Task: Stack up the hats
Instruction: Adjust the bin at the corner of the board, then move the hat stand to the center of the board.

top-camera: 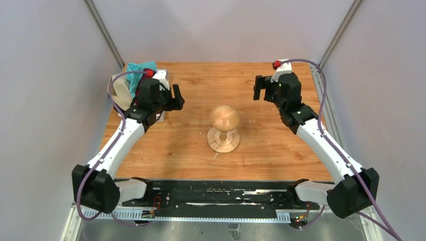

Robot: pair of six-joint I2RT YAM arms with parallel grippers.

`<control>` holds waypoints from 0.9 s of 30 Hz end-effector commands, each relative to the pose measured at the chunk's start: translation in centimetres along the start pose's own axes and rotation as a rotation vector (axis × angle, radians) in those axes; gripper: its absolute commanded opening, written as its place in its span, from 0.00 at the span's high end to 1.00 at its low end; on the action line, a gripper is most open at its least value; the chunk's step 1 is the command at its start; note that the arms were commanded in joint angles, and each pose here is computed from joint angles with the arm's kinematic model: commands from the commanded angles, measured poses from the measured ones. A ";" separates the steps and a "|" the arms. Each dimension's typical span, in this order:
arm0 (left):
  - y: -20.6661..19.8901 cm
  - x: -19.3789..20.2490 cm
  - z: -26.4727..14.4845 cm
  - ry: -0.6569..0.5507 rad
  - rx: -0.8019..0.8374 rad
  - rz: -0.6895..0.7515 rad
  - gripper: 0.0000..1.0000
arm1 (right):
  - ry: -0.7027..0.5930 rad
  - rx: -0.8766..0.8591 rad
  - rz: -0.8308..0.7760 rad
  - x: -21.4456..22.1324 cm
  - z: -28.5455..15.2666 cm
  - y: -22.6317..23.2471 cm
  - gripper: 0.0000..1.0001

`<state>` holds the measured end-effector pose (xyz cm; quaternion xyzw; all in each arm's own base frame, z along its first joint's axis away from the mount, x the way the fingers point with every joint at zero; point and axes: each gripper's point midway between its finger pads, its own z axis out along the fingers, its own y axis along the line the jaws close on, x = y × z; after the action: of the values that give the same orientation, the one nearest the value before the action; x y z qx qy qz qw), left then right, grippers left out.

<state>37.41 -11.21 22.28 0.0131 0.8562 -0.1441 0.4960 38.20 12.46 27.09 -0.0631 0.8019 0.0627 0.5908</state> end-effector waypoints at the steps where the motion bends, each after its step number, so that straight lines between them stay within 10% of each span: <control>1: -1.6 4.1 -1.7 0.070 0.062 -0.031 0.25 | -0.040 0.053 0.010 -2.9 0.0 -1.3 0.01; 27: -15.2 19.4 -8.2 0.294 0.491 -0.047 0.06 | -0.039 0.072 0.052 -3.6 2.1 -3.3 0.01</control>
<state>18.84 -23.12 12.09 0.1291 0.8807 -0.3062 0.3375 41.36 10.13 28.00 -0.0318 0.8053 0.0402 0.5907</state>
